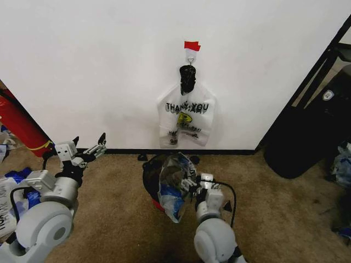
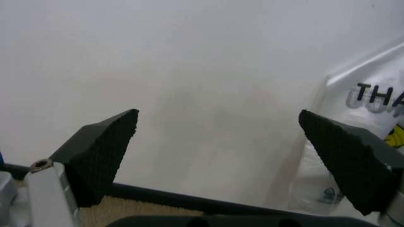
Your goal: Pick up the garbage bag from the wall and place it over the trash bin.
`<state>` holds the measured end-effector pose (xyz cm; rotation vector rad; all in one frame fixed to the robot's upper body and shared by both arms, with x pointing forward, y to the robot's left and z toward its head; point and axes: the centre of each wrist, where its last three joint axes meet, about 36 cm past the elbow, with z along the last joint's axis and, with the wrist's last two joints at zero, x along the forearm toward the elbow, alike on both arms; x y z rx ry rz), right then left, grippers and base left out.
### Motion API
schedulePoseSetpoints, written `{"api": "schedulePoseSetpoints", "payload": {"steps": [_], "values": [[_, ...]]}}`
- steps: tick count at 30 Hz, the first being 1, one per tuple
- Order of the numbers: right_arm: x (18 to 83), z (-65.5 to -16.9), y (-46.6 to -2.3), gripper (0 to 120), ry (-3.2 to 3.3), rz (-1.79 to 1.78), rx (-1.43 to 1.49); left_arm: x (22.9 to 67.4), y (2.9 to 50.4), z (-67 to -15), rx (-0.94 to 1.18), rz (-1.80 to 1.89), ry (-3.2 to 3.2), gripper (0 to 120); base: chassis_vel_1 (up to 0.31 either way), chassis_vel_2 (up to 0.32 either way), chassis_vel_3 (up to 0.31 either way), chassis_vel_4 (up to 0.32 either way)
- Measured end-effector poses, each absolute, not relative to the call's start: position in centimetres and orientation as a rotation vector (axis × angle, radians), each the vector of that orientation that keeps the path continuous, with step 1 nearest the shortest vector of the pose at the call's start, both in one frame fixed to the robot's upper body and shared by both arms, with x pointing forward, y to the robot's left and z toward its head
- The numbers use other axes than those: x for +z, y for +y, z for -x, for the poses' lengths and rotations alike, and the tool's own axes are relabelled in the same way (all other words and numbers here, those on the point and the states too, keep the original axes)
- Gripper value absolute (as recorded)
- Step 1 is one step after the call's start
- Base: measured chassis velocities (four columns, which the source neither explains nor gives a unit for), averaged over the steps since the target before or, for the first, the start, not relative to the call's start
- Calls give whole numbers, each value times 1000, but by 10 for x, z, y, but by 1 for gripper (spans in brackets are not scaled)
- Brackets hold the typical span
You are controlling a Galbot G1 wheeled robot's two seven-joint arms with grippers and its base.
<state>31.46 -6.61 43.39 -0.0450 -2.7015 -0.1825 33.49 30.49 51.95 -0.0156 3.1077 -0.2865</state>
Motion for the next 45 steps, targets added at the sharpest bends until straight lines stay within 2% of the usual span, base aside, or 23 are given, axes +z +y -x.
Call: {"api": "schedulePoseSetpoints", "payload": {"steps": [15, 28, 32, 35, 45], "values": [[435, -323, -68, 98, -2610, 87, -249, 522, 295, -329, -314, -6, 3113, 100, 0, 0, 0, 0], [457, -315, -132, 100, -2547, -81, -302, 517, 280, -326, -312, -43, 3139, 100, 0, 0, 0, 0], [463, -322, -149, 100, -2538, -161, -273, 517, 278, -326, -309, -45, 3143, 100, 0, 0, 0, 0], [469, -346, -161, 100, -2512, -248, -282, 518, 277, -325, -305, -42, 3146, 100, 0, 0, 0, 0], [470, -385, -148, 100, -2458, -285, -328, 521, 280, -321, -296, -16, 3143, 100, 0, 0, 0, 0]]}}
